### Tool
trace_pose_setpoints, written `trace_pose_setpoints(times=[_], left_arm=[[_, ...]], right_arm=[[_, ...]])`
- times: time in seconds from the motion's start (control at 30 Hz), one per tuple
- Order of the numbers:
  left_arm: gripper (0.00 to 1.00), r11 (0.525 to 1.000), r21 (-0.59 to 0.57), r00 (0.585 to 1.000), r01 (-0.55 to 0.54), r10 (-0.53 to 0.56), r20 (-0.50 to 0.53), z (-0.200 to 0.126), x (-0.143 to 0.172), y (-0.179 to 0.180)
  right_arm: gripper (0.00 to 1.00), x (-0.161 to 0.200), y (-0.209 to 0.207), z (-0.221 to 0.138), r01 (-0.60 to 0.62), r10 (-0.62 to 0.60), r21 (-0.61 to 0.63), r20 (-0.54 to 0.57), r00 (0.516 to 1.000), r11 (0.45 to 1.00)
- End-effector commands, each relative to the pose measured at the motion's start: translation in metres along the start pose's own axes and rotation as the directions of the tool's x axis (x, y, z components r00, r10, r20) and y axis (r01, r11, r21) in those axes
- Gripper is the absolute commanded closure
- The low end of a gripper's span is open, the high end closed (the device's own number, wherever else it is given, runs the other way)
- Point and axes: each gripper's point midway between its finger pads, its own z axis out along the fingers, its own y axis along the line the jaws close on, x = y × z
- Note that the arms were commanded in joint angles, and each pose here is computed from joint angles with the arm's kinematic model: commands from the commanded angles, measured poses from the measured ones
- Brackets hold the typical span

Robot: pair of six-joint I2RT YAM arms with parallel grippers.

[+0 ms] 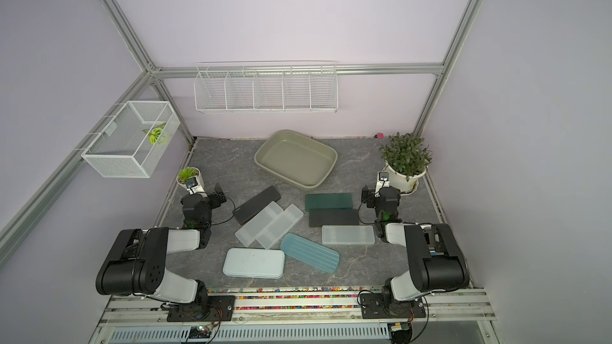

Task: Put the pencil case into the storage box
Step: Adjust the storage box at the center of the board.

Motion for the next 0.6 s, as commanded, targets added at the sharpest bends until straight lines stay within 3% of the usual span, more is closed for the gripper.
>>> trace_pose_setpoints(times=[0.0, 0.13, 0.2, 0.3, 0.43, 0.5, 0.57], left_arm=[[0.0, 1.0, 0.008, 1.0, -0.004, 0.004, 0.008, 0.002, -0.004, -0.001], [0.0, 1.0, 0.007, 1.0, -0.006, 0.006, 0.011, 0.001, -0.004, -0.001], [0.02, 1.0, -0.008, 0.999, -0.019, 0.02, 0.046, 0.001, -0.02, 0.0], [0.08, 1.0, 0.021, 0.996, -0.015, 0.016, -0.085, 0.001, -0.054, -0.015], [0.16, 0.993, 0.083, 0.978, 0.08, -0.063, -0.197, -0.006, -0.088, -0.038], [0.21, 0.989, 0.079, 0.954, 0.124, -0.097, -0.285, -0.008, -0.09, -0.047], [0.35, 0.985, 0.107, 0.923, 0.138, -0.088, -0.375, -0.01, -0.087, -0.063]], right_arm=[[0.01, 0.005, -0.002, 0.001, 0.008, -0.008, 0.007, -0.006, 1.0, 1.0], [0.01, 0.003, -0.003, -0.001, 0.009, -0.009, 0.013, 0.005, 1.0, 1.0], [0.01, -0.012, -0.01, -0.005, 0.013, -0.017, 0.085, 0.048, 0.999, 0.996], [0.01, -0.045, -0.002, -0.009, 0.054, -0.045, 0.089, -0.1, 0.994, 0.995], [0.01, -0.095, 0.046, -0.023, 0.142, -0.142, -0.004, -0.137, 0.98, 0.99], [0.01, -0.11, 0.069, -0.023, 0.084, -0.087, -0.021, -0.149, 0.985, 0.996], [0.01, -0.118, 0.097, -0.021, -0.019, -0.003, -0.092, -0.237, 0.972, 0.996]])
